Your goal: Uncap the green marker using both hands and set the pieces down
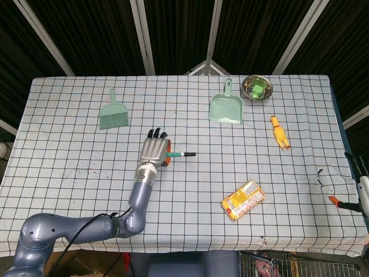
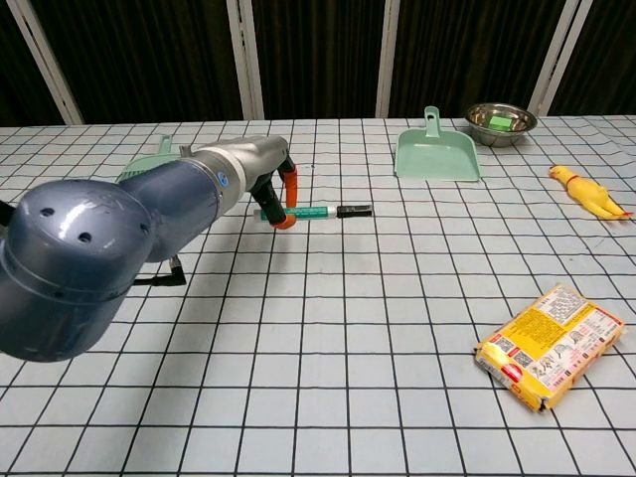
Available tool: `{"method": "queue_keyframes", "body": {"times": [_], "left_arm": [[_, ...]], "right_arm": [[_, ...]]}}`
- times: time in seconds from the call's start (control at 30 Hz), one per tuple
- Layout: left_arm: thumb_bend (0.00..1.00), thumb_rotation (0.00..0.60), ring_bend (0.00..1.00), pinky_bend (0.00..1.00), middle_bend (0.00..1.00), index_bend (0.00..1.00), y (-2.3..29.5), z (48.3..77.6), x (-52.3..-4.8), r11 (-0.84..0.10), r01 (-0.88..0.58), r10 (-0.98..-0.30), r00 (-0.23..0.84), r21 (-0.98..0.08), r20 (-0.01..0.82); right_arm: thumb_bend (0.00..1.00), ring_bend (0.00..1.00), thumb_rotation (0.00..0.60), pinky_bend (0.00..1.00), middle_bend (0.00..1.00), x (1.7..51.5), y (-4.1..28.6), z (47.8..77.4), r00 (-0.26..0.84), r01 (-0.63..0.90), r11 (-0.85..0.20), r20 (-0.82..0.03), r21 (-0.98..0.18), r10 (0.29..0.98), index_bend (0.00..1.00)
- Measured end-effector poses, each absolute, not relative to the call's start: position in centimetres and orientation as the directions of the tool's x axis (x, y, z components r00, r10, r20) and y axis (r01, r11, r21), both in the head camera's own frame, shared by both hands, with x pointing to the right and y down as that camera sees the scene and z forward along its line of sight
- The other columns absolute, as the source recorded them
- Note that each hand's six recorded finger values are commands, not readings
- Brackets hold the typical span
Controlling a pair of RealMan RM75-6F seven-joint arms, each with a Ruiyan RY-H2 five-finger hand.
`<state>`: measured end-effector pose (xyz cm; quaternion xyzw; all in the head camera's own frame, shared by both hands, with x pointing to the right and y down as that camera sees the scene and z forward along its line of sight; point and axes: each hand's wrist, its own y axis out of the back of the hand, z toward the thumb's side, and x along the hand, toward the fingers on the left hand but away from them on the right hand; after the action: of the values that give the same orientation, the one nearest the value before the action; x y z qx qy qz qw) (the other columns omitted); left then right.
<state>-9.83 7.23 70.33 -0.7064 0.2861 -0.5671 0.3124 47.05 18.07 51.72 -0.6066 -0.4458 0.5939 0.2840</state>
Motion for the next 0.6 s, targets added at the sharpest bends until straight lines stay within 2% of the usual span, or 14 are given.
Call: {"method": "queue_keyframes", "body": {"times": [0.37, 0.6], "left_arm": [[0.59, 0.600, 0.00, 0.00, 0.17, 0.62, 6.4, 64.1, -9.0, -0.606, -0.066, -0.785, 0.206, -0.792, 0.584], [0.59, 0.600, 0.00, 0.00, 0.17, 0.62, 5.7, 62.0, -8.5, -0.608, -0.090, -0.789, 0.185, -0.789, 0.586]], "right_arm": [[0.07, 0.00, 0.600, 0.00, 0.00, 41.2, 13.9, 52.0, -0.016, 0.296, -0.500, -0.528, -0.814, 0.849, 0.19], [0.08, 0.00, 0.600, 0.00, 0.00, 37.0, 11.6, 52.4, 0.040, 0.346, -0.535, -0.558, -0.771, 0.829, 0.21]]}}
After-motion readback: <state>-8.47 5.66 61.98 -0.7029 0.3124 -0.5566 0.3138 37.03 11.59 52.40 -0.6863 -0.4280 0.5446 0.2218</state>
